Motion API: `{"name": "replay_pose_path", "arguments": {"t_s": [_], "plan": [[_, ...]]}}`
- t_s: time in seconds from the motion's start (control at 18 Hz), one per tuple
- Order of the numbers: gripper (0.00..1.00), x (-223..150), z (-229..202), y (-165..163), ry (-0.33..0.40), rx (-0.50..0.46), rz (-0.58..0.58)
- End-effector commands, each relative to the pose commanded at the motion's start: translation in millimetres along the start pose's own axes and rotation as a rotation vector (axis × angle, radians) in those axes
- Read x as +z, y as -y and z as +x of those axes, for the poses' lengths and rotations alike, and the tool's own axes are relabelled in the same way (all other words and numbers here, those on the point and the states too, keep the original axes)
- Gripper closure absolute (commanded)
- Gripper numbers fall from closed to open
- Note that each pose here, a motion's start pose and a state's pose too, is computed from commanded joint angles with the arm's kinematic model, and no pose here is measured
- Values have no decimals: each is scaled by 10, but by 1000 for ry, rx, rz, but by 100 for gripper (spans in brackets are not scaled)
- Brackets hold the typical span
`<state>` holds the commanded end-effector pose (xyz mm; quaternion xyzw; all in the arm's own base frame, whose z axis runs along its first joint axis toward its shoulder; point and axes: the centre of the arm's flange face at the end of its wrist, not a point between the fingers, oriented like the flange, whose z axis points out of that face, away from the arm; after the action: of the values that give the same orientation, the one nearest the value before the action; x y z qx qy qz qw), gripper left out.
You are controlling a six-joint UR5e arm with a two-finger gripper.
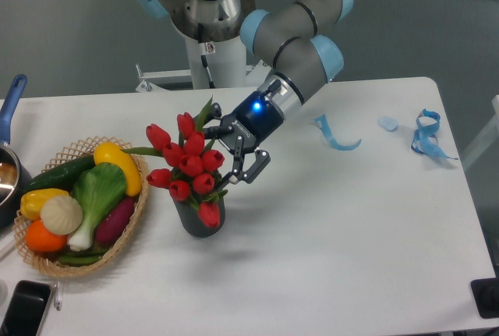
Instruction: Insert the flowers into the vase
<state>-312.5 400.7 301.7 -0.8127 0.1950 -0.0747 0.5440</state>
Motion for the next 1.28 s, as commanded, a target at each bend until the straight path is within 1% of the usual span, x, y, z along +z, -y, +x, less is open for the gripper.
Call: {"name": "replay_pose_path", "arguments": {"t_s": [0.11, 0.28, 0.33, 0.5, 0.56, 0.61, 0.72, 0.78, 0.89, 1.0, 1.06, 1.17, 1.28], "plan": [[0, -61, 1, 31, 23, 27, -96], [0, -164, -133, 22, 62, 54, -229], [0, -226, -199, 68, 85, 71, -281], [0, -488, -207, 65, 163, 87, -503], [0, -569, -190, 108, 188, 90, -544], [0, -736, -119, 354, 248, 85, -559], [0, -974, -113, 512, 324, 62, -567], [0, -1071, -112, 622, 357, 75, -591], [0, -1259, -94, 780, 410, 76, -693], [0, -1415, -130, 919, 428, 60, -764], [0, -1498, -152, 1011, 436, 54, -778], [0, -1617, -222, 1195, 430, 46, -788], [0, -1748, -275, 1278, 413, 12, -821]]}}
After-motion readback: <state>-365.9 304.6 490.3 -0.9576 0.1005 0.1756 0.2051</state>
